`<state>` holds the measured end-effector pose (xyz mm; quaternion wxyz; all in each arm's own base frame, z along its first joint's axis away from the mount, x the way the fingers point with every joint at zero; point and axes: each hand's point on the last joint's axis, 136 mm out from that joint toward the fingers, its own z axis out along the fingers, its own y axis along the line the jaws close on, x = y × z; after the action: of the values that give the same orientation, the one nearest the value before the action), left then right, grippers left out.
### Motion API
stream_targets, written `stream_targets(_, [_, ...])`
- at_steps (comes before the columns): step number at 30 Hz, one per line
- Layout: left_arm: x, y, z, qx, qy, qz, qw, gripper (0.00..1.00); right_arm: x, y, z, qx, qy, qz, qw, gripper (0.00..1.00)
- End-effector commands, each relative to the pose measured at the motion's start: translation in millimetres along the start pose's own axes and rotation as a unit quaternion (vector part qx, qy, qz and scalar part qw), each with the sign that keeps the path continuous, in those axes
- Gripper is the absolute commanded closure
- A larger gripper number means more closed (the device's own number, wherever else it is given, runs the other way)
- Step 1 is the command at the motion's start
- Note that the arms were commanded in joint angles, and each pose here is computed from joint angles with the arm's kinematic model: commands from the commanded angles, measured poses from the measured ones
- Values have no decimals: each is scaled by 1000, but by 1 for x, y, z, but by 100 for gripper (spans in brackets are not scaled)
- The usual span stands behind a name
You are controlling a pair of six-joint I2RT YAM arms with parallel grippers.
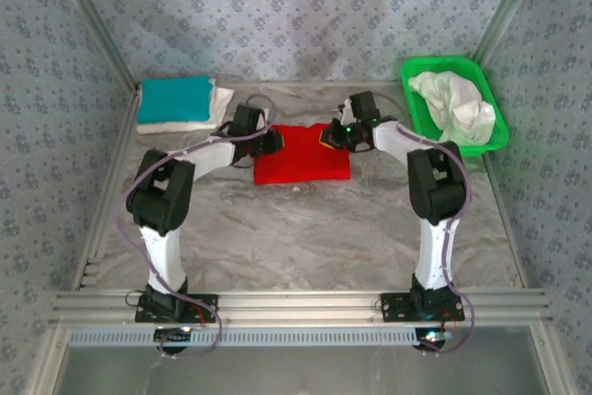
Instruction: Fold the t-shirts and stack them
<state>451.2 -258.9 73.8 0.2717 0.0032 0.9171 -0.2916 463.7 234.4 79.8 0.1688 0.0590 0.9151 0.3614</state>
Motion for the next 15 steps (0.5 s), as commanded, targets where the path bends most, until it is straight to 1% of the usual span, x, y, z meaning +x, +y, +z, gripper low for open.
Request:
stream_targets(1, [-8,15,11,0,-21,-30,999,97,-8,-13,12,8,-11,5,1000,100])
stream_targets(3, [3,26,20,-10,-18,-38,999,98,-5,-24,19,18,-10,9,1000,100])
stream_targets(4, [8,33,24,-17,-18,-43,999,98,-3,-30,23,22,-9,25,999,100])
stream_targets(6, [16,43,29,-25,-17,-60,998,99,0,-37,30,17,-10,35,999,100])
stream_targets(9, [21,43,31,-12,-20,-75,997,98,6,-42,34,9,-14,44,999,100])
stream_targets(11, [19,38,24,-7,-23,-73,997,98,7,-36,30,-2,-11,46,999,100])
stream_targets(15, [5,18,-6,3,-44,-56,997,98,10,-5,6,-26,-12,22,999,100])
